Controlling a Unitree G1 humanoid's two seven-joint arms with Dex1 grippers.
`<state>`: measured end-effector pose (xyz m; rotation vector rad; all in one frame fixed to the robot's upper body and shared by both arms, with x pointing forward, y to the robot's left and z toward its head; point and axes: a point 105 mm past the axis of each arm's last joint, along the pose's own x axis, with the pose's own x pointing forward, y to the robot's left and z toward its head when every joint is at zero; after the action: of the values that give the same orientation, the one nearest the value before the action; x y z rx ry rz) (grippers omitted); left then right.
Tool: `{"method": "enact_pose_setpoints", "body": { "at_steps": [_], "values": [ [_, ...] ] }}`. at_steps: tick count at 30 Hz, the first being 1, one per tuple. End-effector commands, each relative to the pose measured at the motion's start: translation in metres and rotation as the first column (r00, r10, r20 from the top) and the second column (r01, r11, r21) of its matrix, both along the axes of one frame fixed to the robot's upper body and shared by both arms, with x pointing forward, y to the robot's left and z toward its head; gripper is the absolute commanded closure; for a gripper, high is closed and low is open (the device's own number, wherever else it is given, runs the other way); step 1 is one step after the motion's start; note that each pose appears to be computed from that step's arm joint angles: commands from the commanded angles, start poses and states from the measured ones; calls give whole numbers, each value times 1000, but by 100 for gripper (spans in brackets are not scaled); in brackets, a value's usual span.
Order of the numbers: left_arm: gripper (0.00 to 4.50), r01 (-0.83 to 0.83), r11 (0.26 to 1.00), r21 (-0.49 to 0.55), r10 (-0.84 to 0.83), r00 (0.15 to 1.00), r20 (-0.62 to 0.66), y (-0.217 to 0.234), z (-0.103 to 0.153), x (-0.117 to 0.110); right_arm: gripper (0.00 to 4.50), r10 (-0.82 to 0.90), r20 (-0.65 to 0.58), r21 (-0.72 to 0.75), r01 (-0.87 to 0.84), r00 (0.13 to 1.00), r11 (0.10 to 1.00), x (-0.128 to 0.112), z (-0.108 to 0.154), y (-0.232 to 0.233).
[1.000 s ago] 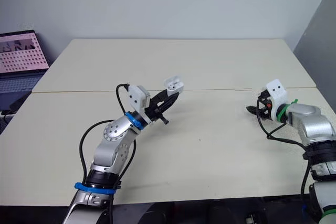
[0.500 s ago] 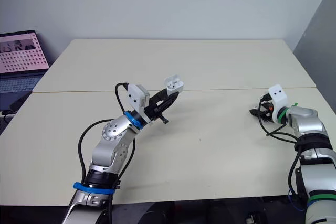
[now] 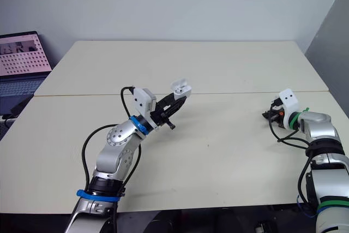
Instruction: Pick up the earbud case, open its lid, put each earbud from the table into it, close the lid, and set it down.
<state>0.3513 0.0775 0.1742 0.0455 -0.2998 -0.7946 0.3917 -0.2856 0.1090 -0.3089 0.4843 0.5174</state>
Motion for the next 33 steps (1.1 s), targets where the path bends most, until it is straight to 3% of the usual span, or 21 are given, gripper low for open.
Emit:
{"method": "enact_pose_setpoints", "body": {
  "at_steps": [1, 4, 11, 16, 21, 33],
  "values": [
    [375, 11, 1000, -25, -9, 997, 72, -1, 19, -5, 411, 226, -52, -129, -231, 973, 964, -25, 18, 8],
    [375, 2, 1000, -31, 0, 998, 70, 0, 17, -6, 411, 373, -188, -224, -410, 909, 884, -62, 20, 8],
    [375, -2, 999, -45, 5, 998, 69, -3, 15, -7, 411, 390, -414, -351, -540, 823, 765, -109, 4, -19],
    [375, 0, 999, -48, 3, 998, 67, -4, 14, -7, 411, 367, -443, -382, -543, 818, 748, -114, -9, -31],
    [375, 2, 999, -47, 1, 998, 67, -3, 14, -7, 244, 357, -462, -370, -543, 811, 754, -117, -13, -34],
    [375, 7, 999, -51, -3, 998, 68, -5, 15, -8, 244, 355, -492, -422, -575, 795, 701, -120, -15, -44]
  ]
}}
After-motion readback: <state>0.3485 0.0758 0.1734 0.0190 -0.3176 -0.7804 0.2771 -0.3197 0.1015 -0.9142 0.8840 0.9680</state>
